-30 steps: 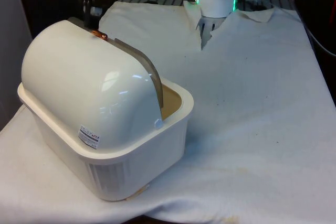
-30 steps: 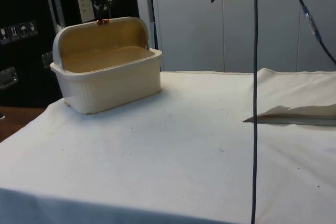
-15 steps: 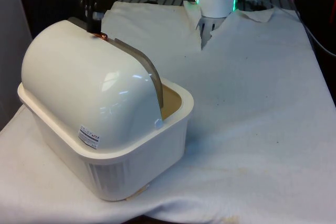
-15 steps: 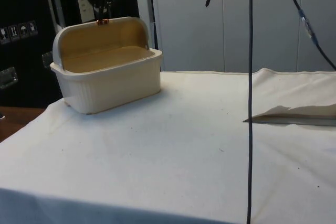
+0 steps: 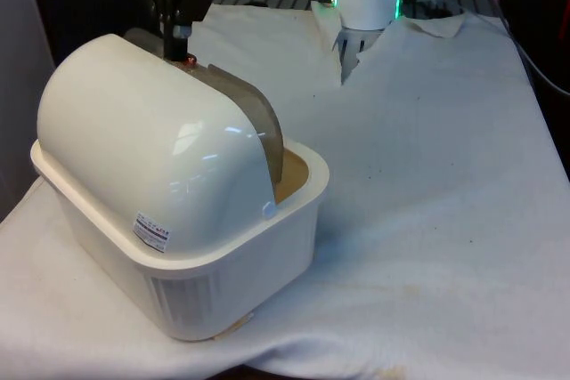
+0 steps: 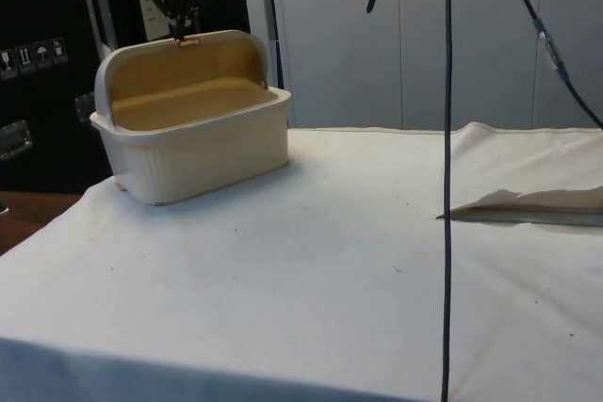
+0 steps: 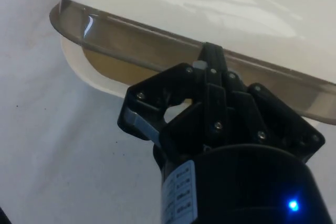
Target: Open the lid, then close it.
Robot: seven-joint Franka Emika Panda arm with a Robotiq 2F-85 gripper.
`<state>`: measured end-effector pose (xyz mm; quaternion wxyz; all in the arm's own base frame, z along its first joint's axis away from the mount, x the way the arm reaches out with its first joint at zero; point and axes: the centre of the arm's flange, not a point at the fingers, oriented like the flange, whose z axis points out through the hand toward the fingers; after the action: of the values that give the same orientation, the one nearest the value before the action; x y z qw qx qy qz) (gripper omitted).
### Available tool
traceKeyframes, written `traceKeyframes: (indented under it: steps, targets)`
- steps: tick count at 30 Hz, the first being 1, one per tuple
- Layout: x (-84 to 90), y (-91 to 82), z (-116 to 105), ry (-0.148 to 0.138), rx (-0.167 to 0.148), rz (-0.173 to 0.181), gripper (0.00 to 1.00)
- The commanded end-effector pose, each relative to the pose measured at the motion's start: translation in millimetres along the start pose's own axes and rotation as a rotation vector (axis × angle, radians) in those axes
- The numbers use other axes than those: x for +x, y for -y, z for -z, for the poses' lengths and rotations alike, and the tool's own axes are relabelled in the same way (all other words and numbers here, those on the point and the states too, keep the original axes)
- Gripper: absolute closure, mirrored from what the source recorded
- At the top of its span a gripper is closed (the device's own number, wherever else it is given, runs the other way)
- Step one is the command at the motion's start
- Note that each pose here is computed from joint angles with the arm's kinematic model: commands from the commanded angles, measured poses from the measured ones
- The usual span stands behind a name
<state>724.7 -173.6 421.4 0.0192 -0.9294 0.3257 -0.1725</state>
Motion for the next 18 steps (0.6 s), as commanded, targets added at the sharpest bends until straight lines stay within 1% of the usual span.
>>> traceKeyframes:
  steps: [1,6,7,9,14,15,16,17,18]
  targets:
    - [-3.5,3.6,1,0.021,-0.002,-0.003,1.0]
    - [-9.2,8.8,1,0.055,0.0,0.002,1.0]
    - [-6.7,7.9,0,0.044,-0.004,0.008,1.0]
    - [-13.5,12.3,1,0.079,0.001,0.004,1.0]
    - [-20.8,18.7,0,0.118,0.001,0.005,1.0]
    - [-24.2,22.2,-1,0.133,0.001,0.004,1.0]
    - [-25.5,23.9,-1,0.139,0.001,0.005,1.0]
    - [-21.9,20.9,-1,0.124,-0.004,0.01,1.0]
    - [-25.5,23.9,-1,0.139,0.001,0.005,1.0]
